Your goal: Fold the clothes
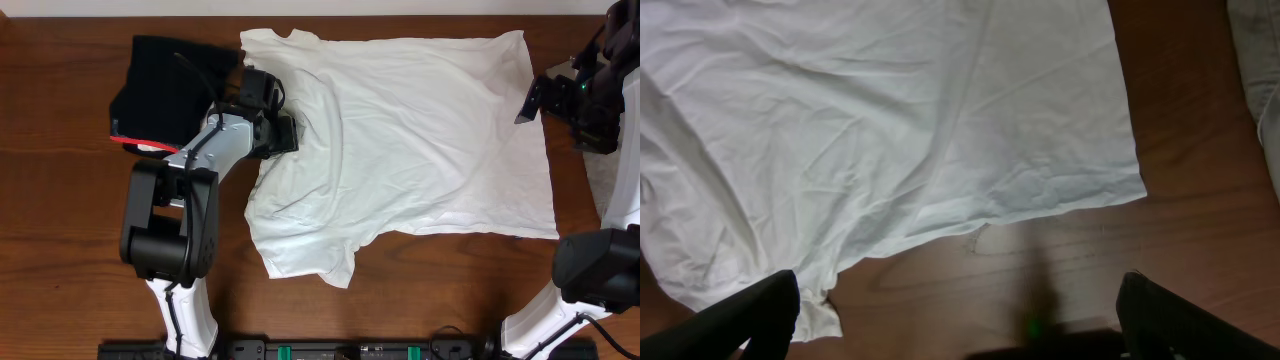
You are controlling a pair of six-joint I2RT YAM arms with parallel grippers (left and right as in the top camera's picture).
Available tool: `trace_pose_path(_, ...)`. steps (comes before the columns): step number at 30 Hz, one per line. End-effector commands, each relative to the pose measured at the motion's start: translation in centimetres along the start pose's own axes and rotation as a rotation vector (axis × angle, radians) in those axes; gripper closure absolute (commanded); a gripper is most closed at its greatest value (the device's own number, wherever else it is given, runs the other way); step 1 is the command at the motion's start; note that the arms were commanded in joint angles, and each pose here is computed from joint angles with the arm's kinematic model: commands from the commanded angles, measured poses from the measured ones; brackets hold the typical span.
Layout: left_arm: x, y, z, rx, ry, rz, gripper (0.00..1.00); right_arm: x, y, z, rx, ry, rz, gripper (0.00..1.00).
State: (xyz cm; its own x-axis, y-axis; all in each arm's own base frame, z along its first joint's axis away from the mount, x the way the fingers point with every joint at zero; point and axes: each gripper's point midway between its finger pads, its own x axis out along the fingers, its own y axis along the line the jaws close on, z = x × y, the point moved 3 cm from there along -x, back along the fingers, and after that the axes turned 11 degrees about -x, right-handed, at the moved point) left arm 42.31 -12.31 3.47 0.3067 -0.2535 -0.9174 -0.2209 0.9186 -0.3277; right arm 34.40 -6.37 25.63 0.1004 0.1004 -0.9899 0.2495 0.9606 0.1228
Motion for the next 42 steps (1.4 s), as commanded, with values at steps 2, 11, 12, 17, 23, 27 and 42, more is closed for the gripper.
trace_pose_path(2,0.1,1.7,0.0,-0.004,-0.025,0.111,0.42,0.1,-0.2,0.0,-0.009,0.003,-0.006,0.01)
trace_pose_path(11,0.3,2.5,-0.2,-0.005,-0.026,0.159,0.43,0.1,-0.2,0.0,-0.009,0.003,-0.006,0.01)
trace_pose_path(12,0.2,2.8,-0.1,-0.005,-0.035,0.178,0.43,0.1,-0.2,0.0,-0.008,0.003,-0.006,0.01)
trace_pose_path(17,-0.3,4.8,0.4,-0.002,-0.083,0.316,0.43,0.1,-0.2,0.0,-0.009,0.003,-0.006,0.01)
trace_pose_path(23,-0.8,6.3,0.8,-0.011,-0.104,0.391,0.43,0.1,-0.2,0.0,-0.009,0.003,-0.006,0.01)
trace_pose_path(27,-1.2,7.7,1.5,-0.035,-0.124,0.428,0.43,0.1,-0.2,0.0,-0.009,0.003,-0.006,0.01)
trace_pose_path(42,-2.6,11.2,1.2,-0.11,-0.075,0.5,0.43,0.0,-0.2,0.0,-0.008,0.003,-0.006,0.01)
